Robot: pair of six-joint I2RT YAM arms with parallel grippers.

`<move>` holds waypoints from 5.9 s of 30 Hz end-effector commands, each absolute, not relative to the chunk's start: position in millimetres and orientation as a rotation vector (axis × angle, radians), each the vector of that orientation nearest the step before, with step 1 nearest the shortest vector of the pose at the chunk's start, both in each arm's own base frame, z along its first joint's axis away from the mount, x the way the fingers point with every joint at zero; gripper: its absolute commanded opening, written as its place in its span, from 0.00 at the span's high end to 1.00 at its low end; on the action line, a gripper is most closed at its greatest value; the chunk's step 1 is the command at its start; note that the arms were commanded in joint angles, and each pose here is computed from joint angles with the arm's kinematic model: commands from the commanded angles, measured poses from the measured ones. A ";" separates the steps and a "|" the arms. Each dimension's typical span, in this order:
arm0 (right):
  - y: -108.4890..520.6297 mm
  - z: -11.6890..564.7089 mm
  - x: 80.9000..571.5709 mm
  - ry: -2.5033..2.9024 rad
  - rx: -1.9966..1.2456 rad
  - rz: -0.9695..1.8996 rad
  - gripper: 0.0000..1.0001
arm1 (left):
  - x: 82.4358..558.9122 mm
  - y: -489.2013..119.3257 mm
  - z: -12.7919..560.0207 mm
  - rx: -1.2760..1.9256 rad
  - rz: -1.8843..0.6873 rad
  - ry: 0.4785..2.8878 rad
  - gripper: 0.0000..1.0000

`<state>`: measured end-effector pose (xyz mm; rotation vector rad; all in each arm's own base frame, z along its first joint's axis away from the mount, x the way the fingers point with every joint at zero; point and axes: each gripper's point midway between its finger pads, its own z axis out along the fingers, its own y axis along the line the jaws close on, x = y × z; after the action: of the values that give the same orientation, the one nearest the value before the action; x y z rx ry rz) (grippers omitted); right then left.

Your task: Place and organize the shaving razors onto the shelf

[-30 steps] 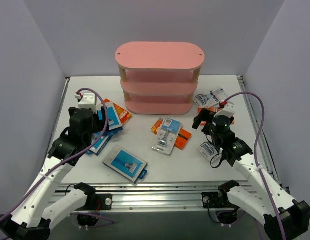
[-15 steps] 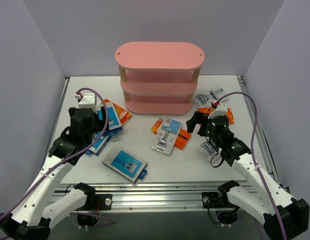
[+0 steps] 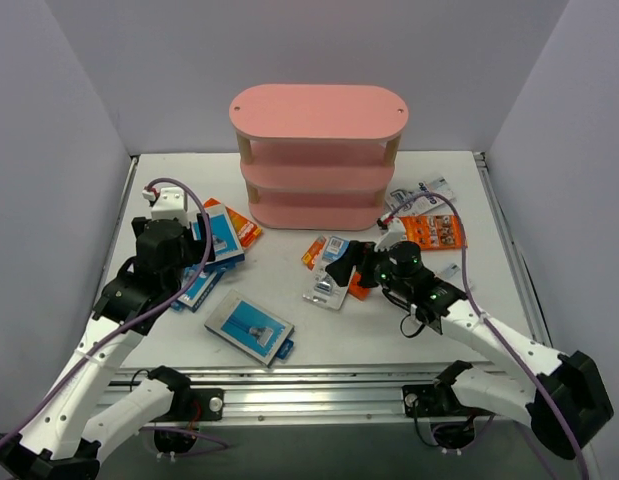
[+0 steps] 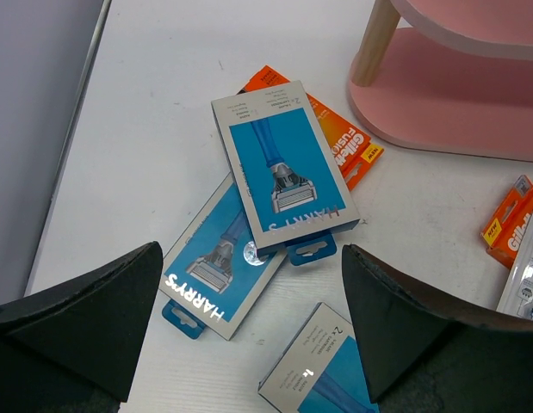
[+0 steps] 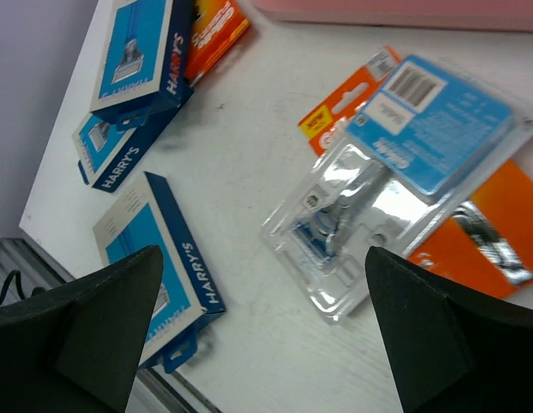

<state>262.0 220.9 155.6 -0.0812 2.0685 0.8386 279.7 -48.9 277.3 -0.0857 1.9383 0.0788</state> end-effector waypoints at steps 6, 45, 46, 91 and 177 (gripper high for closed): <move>309.6 191.1 273.5 1.947 -0.007 1.051 0.04 | 280.7 -48.8 283.6 -0.113 0.057 1.919 0.06; 494.0 135.5 296.8 1.971 0.450 1.415 0.09 | 272.5 -54.4 297.4 -0.103 -0.026 1.869 0.06; 495.6 133.7 298.6 1.974 0.464 1.419 0.09 | 271.9 -54.6 298.2 -0.102 -0.029 1.866 0.06; 514.0 81.4 355.8 1.999 0.662 1.346 0.22 | 266.6 -63.0 305.2 -0.080 -0.103 1.847 0.06; 355.8 416.3 320.7 1.671 0.111 1.245 1.00 | 228.7 24.5 334.4 -0.400 0.205 1.641 0.06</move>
<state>324.1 381.2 342.8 0.1198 1.8455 1.2073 224.0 23.7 329.7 -0.3858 1.6483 0.1891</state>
